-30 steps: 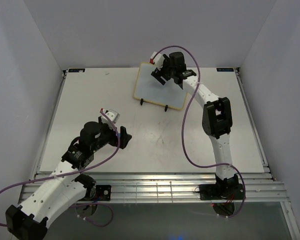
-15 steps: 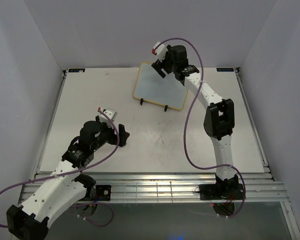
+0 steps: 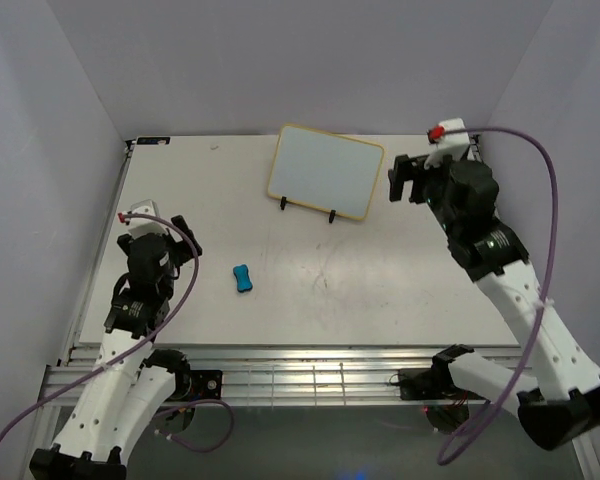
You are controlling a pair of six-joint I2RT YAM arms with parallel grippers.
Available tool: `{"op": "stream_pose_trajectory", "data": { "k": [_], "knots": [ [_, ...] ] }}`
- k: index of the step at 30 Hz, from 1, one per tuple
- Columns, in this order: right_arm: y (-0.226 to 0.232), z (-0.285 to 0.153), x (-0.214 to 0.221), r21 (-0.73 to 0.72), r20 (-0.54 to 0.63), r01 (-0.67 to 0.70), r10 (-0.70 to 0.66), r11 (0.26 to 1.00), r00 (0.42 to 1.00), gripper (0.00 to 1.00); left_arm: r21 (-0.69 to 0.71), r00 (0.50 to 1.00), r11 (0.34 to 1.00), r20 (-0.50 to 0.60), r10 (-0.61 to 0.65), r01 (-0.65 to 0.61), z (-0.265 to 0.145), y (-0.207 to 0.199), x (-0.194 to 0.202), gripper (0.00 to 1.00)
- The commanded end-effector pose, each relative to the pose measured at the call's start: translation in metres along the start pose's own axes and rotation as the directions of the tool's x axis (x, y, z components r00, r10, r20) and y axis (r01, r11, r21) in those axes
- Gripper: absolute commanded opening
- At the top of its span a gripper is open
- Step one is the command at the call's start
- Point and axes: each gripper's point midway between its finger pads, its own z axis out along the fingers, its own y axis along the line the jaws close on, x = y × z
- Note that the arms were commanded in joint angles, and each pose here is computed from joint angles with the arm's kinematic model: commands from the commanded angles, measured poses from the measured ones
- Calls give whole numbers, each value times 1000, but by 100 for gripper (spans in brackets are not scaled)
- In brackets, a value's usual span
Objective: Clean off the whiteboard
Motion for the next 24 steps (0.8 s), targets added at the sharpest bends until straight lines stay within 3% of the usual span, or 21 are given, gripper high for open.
{"op": "stream_pose_trajectory", "data": {
  "k": [1, 8, 17, 24],
  "knots": [
    [-19, -41, 61, 101, -117, -48, 60, 994, 991, 90, -71, 993, 995, 106, -56, 64, -17, 16, -38, 98],
    [-41, -111, 102, 173, -191, -50, 83, 984, 978, 90, 14, 999, 1000, 50, -17, 16, -46, -1, -74, 98],
    [-39, -141, 122, 147, -128, -112, 131, 983, 983, 90, 70, 981, 997, 195, 24, -39, -93, 6, -111, 98],
    [-54, -145, 132, 223, -135, -78, 110, 972, 985, 90, 63, 984, 997, 172, 37, -48, -91, 8, -101, 98]
  ]
}}
